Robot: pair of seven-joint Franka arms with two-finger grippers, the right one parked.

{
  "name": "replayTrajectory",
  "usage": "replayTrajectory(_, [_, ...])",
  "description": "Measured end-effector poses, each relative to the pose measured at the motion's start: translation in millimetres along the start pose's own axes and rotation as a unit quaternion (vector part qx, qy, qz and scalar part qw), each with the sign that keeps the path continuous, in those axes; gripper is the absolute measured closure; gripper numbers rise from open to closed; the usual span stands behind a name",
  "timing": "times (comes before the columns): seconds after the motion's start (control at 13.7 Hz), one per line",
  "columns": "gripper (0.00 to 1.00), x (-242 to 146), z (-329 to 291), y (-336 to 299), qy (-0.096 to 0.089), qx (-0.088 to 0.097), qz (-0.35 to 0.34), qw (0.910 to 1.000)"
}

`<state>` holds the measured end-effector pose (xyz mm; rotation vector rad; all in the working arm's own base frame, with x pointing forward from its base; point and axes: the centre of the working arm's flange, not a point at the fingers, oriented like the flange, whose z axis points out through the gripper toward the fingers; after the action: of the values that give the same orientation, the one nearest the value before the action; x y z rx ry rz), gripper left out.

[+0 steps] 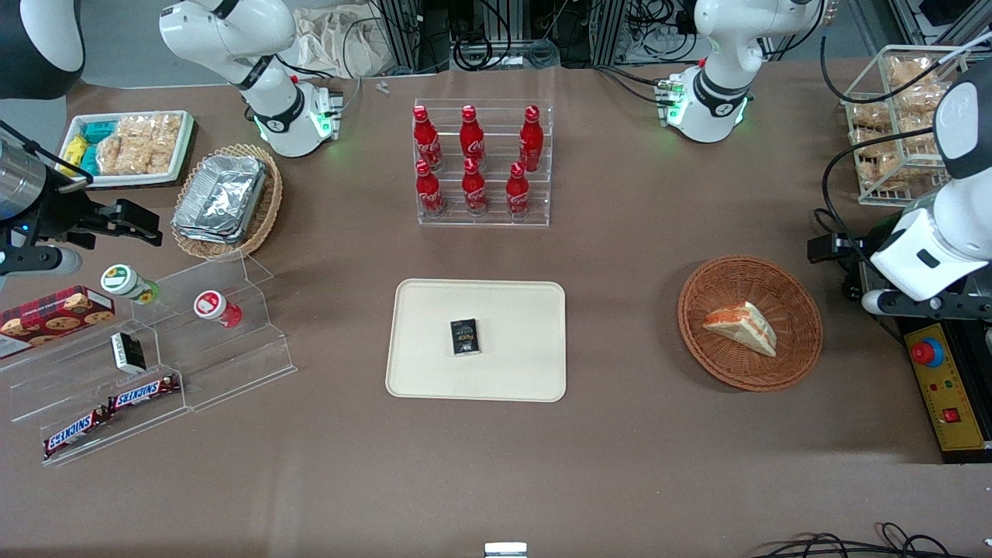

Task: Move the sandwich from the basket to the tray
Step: 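Lower the open left gripper over the sandwich wedge in the wicker basket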

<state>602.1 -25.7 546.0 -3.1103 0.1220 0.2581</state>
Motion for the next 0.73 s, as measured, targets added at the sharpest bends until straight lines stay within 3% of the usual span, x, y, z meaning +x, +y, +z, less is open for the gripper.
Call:
replayTrajectory(0.29, [0.00, 4.4, 7.7, -1.8, -0.008, -0.001, -0.002, 1.0000])
replayTrajectory(0.44, [0.00, 11.8, 22.4, -5.2, -0.021, 0.009, -0.048, 0.9986])
replayTrajectory(0.59, [0.00, 22.6, 40.6, -7.3, -0.020, 0.017, -0.136, 0.9903])
replayTrajectory(0.73, [0.00, 33.2, 68.2, -8.0, -0.007, 0.014, -0.235, 0.9720])
